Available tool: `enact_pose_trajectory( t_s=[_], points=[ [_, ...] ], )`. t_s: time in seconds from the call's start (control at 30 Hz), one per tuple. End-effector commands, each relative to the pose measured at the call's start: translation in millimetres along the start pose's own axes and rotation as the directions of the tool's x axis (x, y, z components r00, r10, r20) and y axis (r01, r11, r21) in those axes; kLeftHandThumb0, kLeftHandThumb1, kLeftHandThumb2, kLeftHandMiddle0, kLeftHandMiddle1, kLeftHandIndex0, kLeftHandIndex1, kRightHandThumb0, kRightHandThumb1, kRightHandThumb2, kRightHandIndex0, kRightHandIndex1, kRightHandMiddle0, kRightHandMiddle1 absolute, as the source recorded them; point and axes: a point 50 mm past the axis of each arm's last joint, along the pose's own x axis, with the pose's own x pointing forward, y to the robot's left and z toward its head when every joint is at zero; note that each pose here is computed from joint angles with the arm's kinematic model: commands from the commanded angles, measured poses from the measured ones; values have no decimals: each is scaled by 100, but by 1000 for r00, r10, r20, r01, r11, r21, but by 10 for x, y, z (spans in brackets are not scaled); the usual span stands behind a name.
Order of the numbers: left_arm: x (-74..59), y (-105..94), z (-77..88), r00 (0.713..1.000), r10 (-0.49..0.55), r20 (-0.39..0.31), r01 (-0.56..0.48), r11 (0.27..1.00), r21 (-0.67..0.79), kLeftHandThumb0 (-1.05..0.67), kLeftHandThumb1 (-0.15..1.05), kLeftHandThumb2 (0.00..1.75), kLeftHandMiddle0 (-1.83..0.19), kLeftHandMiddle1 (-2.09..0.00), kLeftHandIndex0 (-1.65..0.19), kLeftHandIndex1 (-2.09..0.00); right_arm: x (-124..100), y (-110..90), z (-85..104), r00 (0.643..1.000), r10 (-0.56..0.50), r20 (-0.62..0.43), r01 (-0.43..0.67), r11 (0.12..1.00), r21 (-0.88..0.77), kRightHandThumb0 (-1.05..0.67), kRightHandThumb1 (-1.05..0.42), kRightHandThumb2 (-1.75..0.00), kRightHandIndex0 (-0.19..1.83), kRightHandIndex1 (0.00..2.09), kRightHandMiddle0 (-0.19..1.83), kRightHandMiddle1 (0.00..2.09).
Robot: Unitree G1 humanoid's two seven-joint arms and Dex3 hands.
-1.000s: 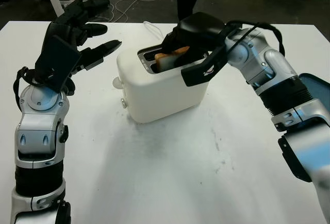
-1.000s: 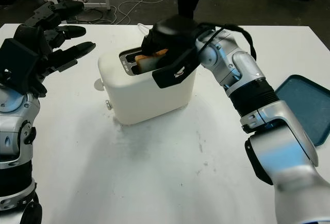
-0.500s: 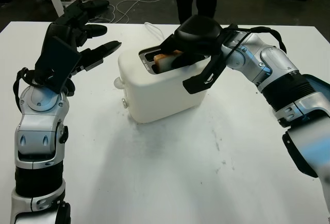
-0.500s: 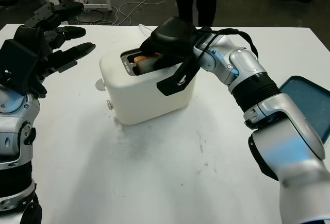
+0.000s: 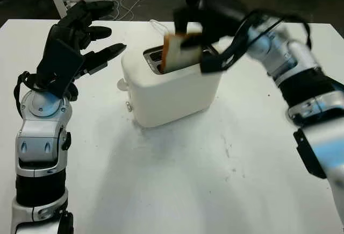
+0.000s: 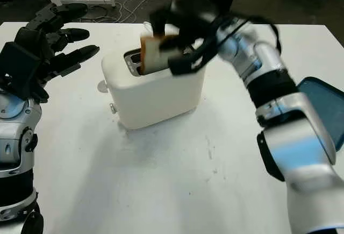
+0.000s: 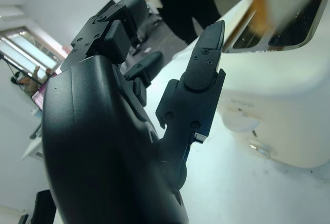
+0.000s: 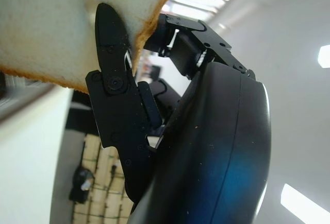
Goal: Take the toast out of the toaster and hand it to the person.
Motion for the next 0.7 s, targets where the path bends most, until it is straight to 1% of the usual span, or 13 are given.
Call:
enact_pose_trajectory(
  t_s=[0.0,0.07,0.13,0.23,0.43,0.5,0.6,0.67],
  points=[
    [-22,12,-14,1000,3,0,-3,1000,7,-24,84,0,-21,-95,-33,-54,25,-194,6,998,-66,15,65,997,48,-48,-92,-47,110,175,81,175],
    [-18,9,-12,1000,2,3,-2,1000,7,-24,84,0,-21,-95,-33,-54,22,-294,-2,995,-94,18,93,993,69,-50,-92,-49,112,175,82,175],
    [-14,5,-10,1000,0,3,0,1000,11,-24,84,0,-21,-95,-33,-54,17,-361,-16,992,-124,4,123,989,82,-52,-92,-48,113,175,84,175],
    [-9,1,-6,1000,0,1,0,1000,13,-25,84,0,-21,-95,-33,-54,7,-405,-31,989,-148,-9,149,985,85,-52,-92,-44,114,175,88,175],
    [-4,3,3,1000,-4,1,4,1000,14,-26,84,0,-21,-94,-33,-53,-29,-467,-94,984,-175,-32,177,977,122,-45,-92,-42,111,175,82,175],
    [-4,3,2,1000,-4,2,4,1000,11,-26,84,0,-21,-93,-33,-53,-48,-489,-156,982,-178,-57,184,973,139,-43,-92,-44,105,175,76,175],
    [-4,7,-2,1000,-3,3,3,1000,10,-25,84,0,-22,-94,-33,-53,-104,-505,-305,971,-196,-140,216,964,154,-44,-92,-44,102,175,70,173],
    [-5,12,-4,1000,-3,5,3,1000,6,-25,84,0,-22,-94,-33,-53,-159,-492,-423,956,-213,-203,251,950,184,-44,-92,-42,100,175,72,171]
  ],
)
